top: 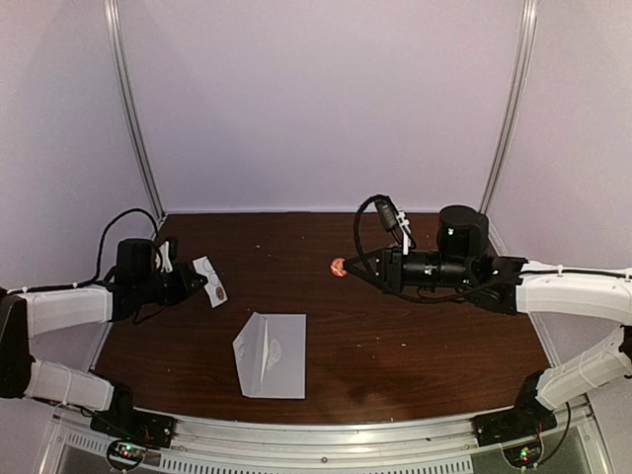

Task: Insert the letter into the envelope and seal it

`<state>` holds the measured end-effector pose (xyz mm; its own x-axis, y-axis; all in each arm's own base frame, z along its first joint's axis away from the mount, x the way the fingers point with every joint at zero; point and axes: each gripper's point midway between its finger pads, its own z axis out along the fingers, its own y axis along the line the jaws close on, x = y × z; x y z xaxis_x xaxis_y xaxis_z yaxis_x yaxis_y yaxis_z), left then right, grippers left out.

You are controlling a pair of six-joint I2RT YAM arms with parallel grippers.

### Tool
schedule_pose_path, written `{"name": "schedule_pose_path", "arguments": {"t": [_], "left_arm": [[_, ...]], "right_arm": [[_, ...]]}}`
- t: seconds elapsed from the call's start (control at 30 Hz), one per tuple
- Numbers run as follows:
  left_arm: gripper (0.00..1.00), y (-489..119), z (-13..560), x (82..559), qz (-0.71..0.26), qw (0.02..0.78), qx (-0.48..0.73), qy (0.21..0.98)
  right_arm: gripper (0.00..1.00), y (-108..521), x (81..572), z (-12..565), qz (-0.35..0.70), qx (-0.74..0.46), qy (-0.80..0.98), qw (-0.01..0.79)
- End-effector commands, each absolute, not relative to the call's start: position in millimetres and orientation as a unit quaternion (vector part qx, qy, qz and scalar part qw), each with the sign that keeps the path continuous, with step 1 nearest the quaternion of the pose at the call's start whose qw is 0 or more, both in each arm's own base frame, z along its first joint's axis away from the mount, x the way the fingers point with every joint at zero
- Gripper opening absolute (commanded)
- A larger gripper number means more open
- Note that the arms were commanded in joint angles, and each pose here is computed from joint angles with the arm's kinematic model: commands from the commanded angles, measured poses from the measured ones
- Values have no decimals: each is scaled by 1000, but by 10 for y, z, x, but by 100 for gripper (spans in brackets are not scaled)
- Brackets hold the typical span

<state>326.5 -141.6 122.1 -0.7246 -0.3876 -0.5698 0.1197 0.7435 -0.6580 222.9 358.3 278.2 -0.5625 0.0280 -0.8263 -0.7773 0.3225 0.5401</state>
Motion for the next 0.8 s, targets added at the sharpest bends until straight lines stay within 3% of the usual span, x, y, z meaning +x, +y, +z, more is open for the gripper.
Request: {"name": "schedule_pose_path", "arguments": {"t": [0.0, 0.1, 0.27, 0.33, 0.4, 0.5, 0.63, 0.77], "left_arm": [[0, -1164, 1034, 3257, -318, 361, -121, 868], [15, -1118, 960, 3212, -311, 353, -129, 873], [63, -1015, 985, 3102, -291, 357, -144, 876], [77, -943, 1013, 3037, -277, 362, -155, 877], [84, -871, 1038, 2957, -264, 366, -167, 877], [83, -868, 1102, 2846, -274, 371, -170, 871], [68, -1069, 1097, 2682, -331, 346, -143, 866], [59, -1326, 859, 2457, -354, 283, -110, 885]], "right_arm": [[0, 3526, 2177, 2940, 529, -258, 698, 408], [0, 3508, 2170, 2933, 527, -258, 699, 409], [0, 3471, 2156, 2915, 523, -258, 700, 412], [0, 3453, 2151, 2904, 521, -257, 702, 413], [0, 3438, 2147, 2898, 519, -256, 702, 414], [0, 3424, 2146, 2861, 516, -254, 706, 413], [0, 3423, 2154, 2805, 515, -250, 709, 411], [0, 3436, 2157, 2760, 519, -247, 711, 406]]}}
